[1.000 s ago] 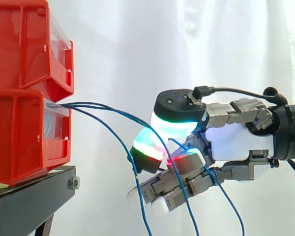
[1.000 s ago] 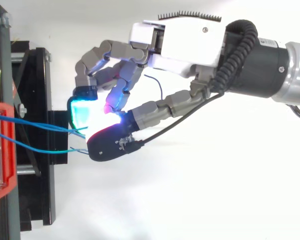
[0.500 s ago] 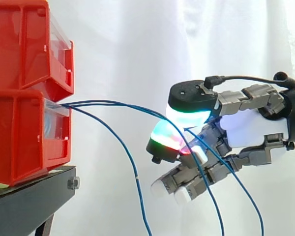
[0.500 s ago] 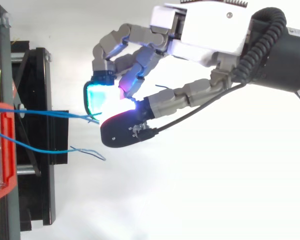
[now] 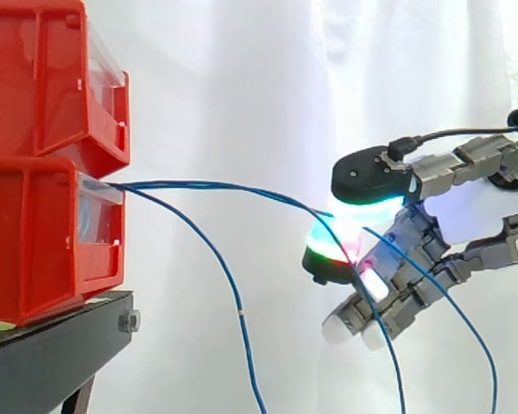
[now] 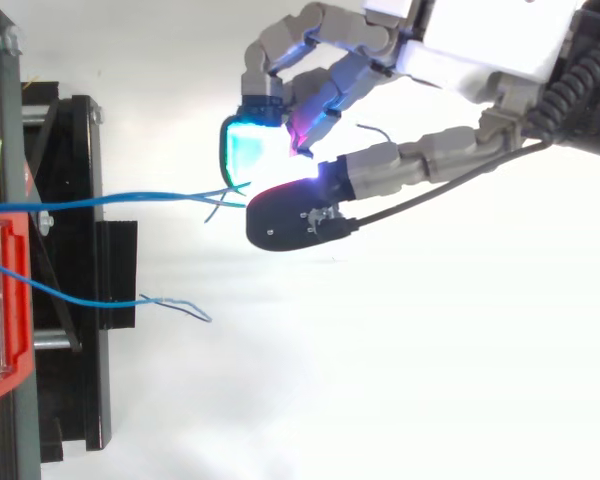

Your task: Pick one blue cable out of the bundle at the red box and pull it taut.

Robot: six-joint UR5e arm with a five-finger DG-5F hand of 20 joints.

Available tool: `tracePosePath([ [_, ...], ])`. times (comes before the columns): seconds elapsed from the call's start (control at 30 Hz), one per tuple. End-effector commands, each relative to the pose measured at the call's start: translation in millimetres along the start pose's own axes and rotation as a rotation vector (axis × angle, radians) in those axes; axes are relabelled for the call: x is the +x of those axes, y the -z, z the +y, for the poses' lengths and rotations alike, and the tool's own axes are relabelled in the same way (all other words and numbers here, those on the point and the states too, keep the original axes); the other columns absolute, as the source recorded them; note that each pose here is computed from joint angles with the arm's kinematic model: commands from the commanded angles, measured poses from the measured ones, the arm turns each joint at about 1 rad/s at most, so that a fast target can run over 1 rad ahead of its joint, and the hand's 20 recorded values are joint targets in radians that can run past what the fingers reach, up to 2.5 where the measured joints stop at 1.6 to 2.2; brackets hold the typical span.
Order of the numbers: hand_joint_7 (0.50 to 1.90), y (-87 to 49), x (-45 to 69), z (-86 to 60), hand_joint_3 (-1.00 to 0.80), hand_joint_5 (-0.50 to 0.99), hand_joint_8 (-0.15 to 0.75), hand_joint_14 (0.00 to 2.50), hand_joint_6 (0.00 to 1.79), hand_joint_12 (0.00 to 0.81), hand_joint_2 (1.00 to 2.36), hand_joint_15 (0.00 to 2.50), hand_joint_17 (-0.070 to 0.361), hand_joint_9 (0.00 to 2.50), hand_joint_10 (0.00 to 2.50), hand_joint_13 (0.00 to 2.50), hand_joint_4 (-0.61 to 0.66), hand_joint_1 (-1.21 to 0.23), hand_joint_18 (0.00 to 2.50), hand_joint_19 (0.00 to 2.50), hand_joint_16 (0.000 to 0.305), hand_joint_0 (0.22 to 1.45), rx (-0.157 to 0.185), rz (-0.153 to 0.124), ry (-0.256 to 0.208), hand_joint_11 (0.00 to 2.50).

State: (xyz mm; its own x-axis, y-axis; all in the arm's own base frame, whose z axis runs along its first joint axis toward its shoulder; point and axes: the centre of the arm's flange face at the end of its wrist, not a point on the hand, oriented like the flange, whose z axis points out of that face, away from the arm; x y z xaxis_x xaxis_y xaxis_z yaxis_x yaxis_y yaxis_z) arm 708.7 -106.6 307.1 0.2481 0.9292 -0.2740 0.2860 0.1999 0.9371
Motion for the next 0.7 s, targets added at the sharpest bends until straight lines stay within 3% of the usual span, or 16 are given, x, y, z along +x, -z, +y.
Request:
tracePosePath([
  [0.0, 1.11, 4.1, 0.0, -0.3, 0.01, -0.08, 0.468, 0.01, 0.92, 0.520, 1.14, 0.16, 0.159, 0.86, 0.01, 0.54, 0.01, -0.84, 0.50, 0.29, 0.071, 0.57, 0.025, -0.015, 0.010, 0.73],
  [0.13, 1.11, 4.5, -1.4, -1.7, 0.01, -0.08, 0.467, 0.01, 0.92, 0.519, 1.13, 0.16, 0.159, 0.85, 0.01, 0.53, 0.01, -0.84, 0.50, 0.29, 0.071, 0.57, 0.035, -0.049, 0.013, 0.71],
  [0.17, 1.11, 4.9, -2.4, -1.6, 0.01, -0.08, 0.467, 0.01, 0.92, 0.519, 1.12, 0.16, 0.158, 0.85, 0.01, 0.53, 0.01, -0.84, 0.50, 0.29, 0.070, 0.57, 0.039, -0.078, 0.013, 0.71],
  [0.23, 1.11, 5.0, -3.6, -1.8, 0.01, -0.08, 0.466, 0.01, 0.92, 0.519, 1.12, 0.16, 0.158, 0.85, 0.01, 0.53, 0.01, -0.84, 0.50, 0.29, 0.070, 0.57, 0.041, -0.090, 0.010, 0.71],
  [0.27, 1.11, 5.4, -3.8, -1.4, 0.01, -0.08, 0.468, 0.01, 0.92, 0.519, 1.12, 0.16, 0.159, 0.85, 0.01, 0.53, 0.01, -0.84, 0.50, 0.29, 0.070, 0.57, 0.041, -0.112, 0.002, 0.72],
  [0.33, 1.12, 5.3, -4.7, -1.4, 0.01, -0.08, 0.469, 0.01, 0.92, 0.519, 1.11, 0.16, 0.158, 0.85, 0.01, 0.53, 0.01, -0.84, 0.50, 0.29, 0.070, 0.58, 0.041, -0.122, 0.000, 0.71],
  [0.47, 1.12, 3.3, -5.0, -4.1, 0.01, -0.08, 0.470, 0.01, 0.92, 0.519, 1.11, 0.16, 0.159, 0.86, 0.01, 0.53, 0.01, -0.84, 0.50, 0.29, 0.071, 0.57, 0.027, -0.154, -0.020, 0.72],
  [0.53, 1.12, 1.8, -3.5, -9.3, 0.02, -0.08, 0.468, 0.01, 0.92, 0.518, 1.10, 0.16, 0.158, 0.86, 0.01, 0.53, 0.01, -0.84, 0.50, 0.29, 0.070, 0.58, 0.003, -0.183, -0.037, 0.73],
  [0.63, 1.12, 0.5, 0.8, -20.6, 0.02, -0.08, 0.464, 0.01, 0.92, 0.518, 1.10, 0.17, 0.159, 0.86, 0.01, 0.53, 0.01, -0.84, 0.50, 0.29, 0.071, 0.58, -0.010, -0.190, -0.040, 0.72],
  [0.67, 1.12, -1.3, 2.3, -23.8, 0.02, -0.08, 0.466, 0.01, 0.92, 0.516, 1.10, 0.17, 0.159, 0.86, 0.01, 0.53, 0.01, -0.84, 0.50, 0.30, 0.071, 0.58, -0.030, -0.194, -0.052, 0.73],
])
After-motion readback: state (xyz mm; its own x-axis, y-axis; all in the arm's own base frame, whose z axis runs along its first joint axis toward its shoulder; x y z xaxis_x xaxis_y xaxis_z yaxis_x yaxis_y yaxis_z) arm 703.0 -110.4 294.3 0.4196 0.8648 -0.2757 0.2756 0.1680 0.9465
